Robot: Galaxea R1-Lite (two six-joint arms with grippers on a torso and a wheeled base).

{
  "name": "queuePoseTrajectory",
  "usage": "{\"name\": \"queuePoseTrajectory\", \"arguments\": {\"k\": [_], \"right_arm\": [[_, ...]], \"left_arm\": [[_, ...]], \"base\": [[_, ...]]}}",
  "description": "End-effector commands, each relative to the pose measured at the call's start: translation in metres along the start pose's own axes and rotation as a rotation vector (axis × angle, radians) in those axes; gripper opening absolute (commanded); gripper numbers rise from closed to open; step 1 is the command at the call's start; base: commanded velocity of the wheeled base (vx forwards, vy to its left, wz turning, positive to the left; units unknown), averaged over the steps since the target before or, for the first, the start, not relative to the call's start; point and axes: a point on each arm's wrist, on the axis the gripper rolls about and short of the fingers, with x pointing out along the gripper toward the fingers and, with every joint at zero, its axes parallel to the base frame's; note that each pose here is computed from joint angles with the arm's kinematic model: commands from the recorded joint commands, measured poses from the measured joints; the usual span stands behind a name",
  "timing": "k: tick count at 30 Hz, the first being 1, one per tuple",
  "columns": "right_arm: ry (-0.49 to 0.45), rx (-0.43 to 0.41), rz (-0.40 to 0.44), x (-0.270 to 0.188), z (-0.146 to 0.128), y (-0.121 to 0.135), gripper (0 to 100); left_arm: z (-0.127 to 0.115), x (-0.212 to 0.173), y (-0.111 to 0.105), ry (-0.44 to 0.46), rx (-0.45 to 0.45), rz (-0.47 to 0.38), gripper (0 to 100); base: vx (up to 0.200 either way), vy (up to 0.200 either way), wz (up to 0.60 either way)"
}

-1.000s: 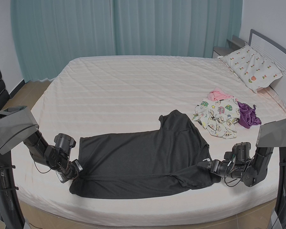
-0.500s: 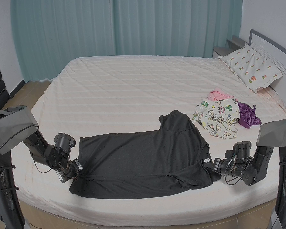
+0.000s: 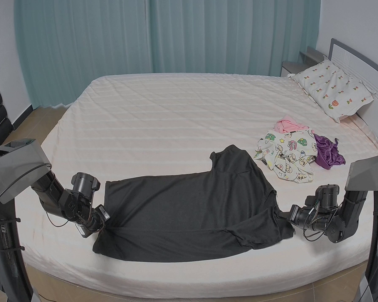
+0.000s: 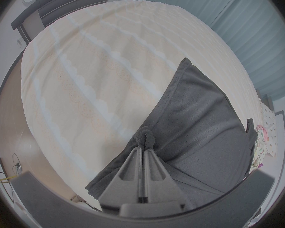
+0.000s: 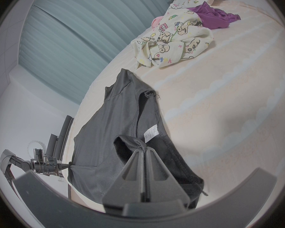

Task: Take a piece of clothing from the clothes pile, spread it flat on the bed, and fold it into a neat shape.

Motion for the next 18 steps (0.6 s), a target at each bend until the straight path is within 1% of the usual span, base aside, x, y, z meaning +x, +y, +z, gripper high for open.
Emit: {"name": "queuePoseTrajectory", "arguments": {"k": [1, 18], "right_arm": [[-0.016, 0.006, -0.002, -0.0052, 0.0023, -0.0024, 0], [-0.034, 0.018, -0.015, -0.0046, 0.0067, -0.0099, 0]], "left_arm": [[-0.0012, 0.0019, 0.0015, 0.004, 0.001, 0.007, 0], [-0.0028, 0.0029, 0.0026, 0.007, 0.004, 0.016, 0]], "base": [[0.000, 0.000, 0.00], [0.000, 0.000, 0.00]]}}
